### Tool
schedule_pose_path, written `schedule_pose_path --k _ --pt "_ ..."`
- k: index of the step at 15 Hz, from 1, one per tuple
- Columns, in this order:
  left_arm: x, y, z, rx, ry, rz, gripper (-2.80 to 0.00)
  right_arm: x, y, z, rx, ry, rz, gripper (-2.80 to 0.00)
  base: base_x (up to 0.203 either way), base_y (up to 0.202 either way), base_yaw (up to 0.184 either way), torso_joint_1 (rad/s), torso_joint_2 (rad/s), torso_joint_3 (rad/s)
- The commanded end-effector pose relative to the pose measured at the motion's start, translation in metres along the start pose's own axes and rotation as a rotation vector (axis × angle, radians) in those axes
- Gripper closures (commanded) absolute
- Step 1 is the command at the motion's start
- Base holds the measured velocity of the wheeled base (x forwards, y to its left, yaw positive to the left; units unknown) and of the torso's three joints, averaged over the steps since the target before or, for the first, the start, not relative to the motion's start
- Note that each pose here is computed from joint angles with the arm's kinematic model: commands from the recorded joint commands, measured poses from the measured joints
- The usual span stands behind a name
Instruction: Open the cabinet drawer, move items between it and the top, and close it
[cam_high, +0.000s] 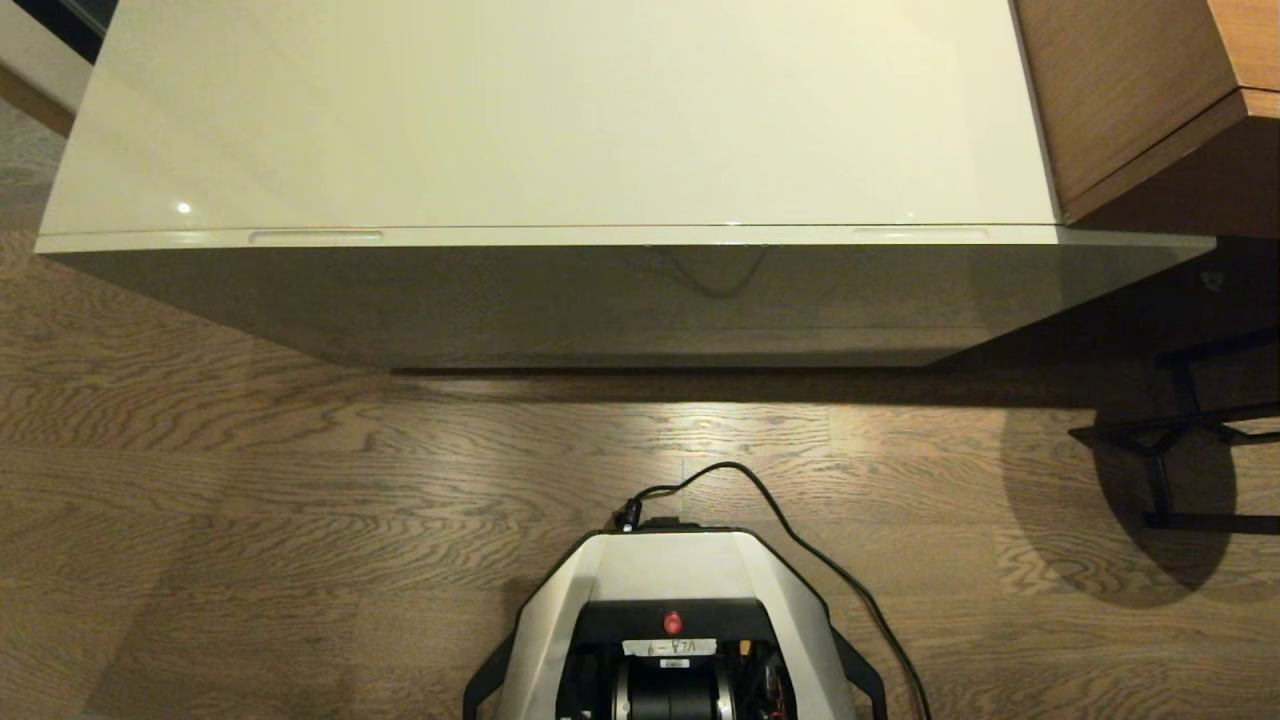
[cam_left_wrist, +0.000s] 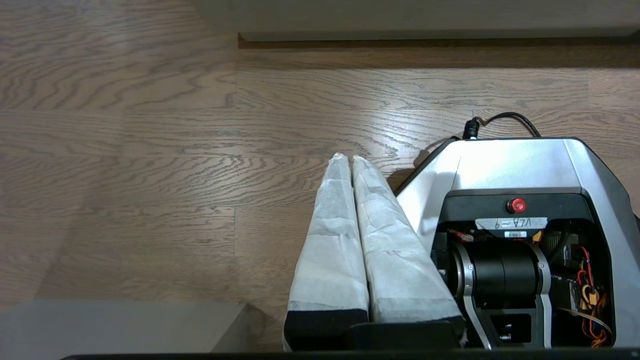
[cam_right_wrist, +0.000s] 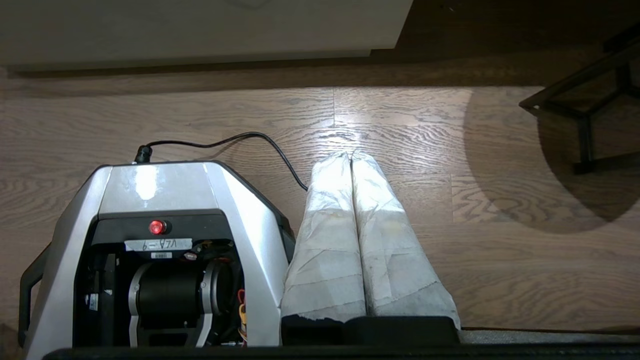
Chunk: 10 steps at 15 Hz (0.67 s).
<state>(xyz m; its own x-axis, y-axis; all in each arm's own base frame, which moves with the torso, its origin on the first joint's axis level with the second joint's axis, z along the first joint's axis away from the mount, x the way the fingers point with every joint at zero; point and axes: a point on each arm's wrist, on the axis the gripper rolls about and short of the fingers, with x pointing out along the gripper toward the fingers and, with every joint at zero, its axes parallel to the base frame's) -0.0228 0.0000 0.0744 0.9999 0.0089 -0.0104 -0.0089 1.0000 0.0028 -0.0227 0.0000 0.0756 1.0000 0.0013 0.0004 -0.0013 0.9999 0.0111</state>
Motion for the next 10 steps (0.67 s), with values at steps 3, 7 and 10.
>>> schedule_pose_path --k 3,7,10 --pt "0.0001 0.0 0.0 -0.001 0.002 0.001 0.0 0.0002 0.0 -0.0004 0.001 0.002 -0.001 0.0 0.0 0.0 0.0 0.0 0.0 0.0" --pt "0.0001 0.0 0.0 -0.001 0.002 0.0 0.0 0.0002 0.0 -0.0004 0.001 0.002 -0.001 0.0 0.0 0.0 0.0 0.0 0.0 0.0" --pt "0.0001 0.0 0.0 -0.001 0.002 0.0 0.0 0.0002 0.0 -0.0004 0.001 0.002 -0.001 0.0 0.0 0.0 0.0 0.0 0.0 0.0"
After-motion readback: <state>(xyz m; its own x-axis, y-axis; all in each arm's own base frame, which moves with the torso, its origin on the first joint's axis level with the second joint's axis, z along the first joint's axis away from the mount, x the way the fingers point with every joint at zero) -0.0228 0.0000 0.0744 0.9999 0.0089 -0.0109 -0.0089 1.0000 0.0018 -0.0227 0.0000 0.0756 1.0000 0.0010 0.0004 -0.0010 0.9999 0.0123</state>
